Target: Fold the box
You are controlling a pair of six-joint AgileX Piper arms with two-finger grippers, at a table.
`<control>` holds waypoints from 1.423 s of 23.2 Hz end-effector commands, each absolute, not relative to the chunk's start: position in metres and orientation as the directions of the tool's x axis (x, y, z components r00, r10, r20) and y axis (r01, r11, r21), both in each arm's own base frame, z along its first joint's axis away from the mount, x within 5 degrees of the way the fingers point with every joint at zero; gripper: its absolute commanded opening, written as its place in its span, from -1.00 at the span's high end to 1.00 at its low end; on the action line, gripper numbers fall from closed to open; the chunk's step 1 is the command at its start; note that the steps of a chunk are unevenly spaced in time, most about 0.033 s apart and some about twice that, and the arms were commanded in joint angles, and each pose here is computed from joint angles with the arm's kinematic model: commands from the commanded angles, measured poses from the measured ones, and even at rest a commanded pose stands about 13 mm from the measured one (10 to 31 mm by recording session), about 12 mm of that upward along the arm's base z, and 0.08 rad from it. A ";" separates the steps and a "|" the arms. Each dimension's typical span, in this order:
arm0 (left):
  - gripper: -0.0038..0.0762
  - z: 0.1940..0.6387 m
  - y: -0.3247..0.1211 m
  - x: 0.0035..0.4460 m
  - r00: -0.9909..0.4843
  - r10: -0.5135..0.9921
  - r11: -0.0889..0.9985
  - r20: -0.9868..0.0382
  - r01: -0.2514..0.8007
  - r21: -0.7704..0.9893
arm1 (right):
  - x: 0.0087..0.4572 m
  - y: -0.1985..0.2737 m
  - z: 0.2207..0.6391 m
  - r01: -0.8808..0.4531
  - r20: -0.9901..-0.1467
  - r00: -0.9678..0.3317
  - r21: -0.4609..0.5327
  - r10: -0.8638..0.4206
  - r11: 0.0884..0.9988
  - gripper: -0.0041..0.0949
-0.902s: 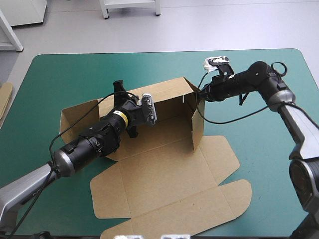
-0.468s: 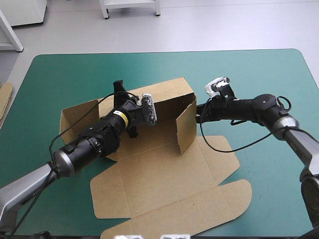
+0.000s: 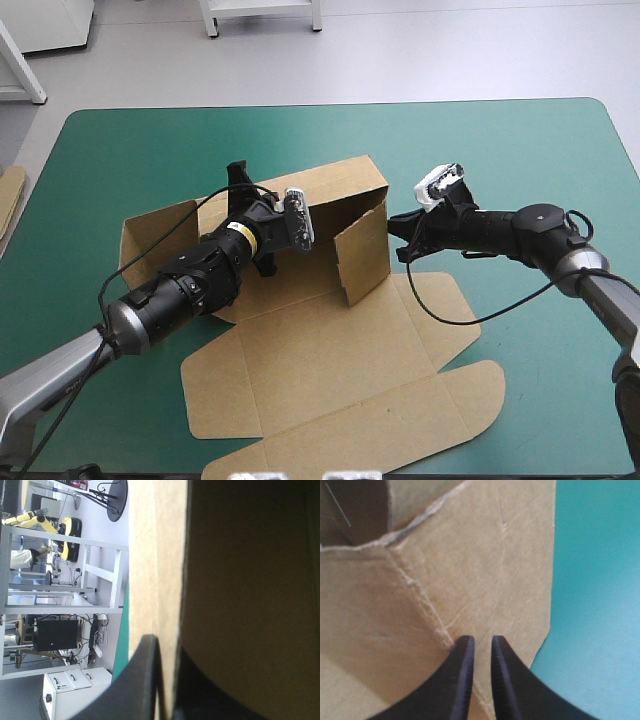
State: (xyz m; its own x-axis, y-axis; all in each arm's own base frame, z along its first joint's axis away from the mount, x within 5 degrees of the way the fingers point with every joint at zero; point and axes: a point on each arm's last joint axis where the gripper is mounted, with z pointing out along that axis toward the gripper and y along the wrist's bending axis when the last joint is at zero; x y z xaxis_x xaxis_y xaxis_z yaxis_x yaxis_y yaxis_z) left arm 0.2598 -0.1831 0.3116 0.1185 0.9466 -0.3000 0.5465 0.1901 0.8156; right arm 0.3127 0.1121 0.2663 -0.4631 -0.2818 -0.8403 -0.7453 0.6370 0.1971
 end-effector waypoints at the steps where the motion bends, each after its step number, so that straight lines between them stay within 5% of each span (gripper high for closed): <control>1: 0.93 0.308 -0.181 0.256 0.025 0.930 0.284 -0.368 0.588 0.757 | 0.299 0.118 0.289 -0.795 -0.861 -0.444 0.251 -0.248 0.552 0.20; 4: 0.93 0.308 -0.180 0.256 0.021 0.930 0.284 -0.366 0.589 0.757 | 0.299 0.119 0.290 -0.793 -0.861 -0.449 0.261 -0.239 0.551 -0.29; 6: 0.92 0.308 -0.180 0.256 0.021 0.930 0.284 -0.366 0.589 0.757 | 0.299 0.119 0.290 -0.793 -0.859 -0.453 0.267 -0.237 0.547 -0.42; 20: 0.92 0.302 -0.183 0.258 0.015 0.935 0.276 -0.355 0.600 0.751 | 0.307 0.115 0.295 -0.760 -0.872 -0.429 0.206 -0.237 0.617 -0.39; 25: 0.93 0.300 -0.185 0.260 0.013 0.928 0.290 -0.372 0.600 0.746 | 0.301 0.137 0.295 -0.755 -0.867 -0.373 0.077 -0.330 0.651 -0.31; 33: 0.92 0.300 -0.184 0.261 0.012 0.933 0.283 -0.359 0.591 0.755 | 0.302 0.153 0.298 -0.679 -0.887 -0.363 0.041 -0.286 0.733 -0.27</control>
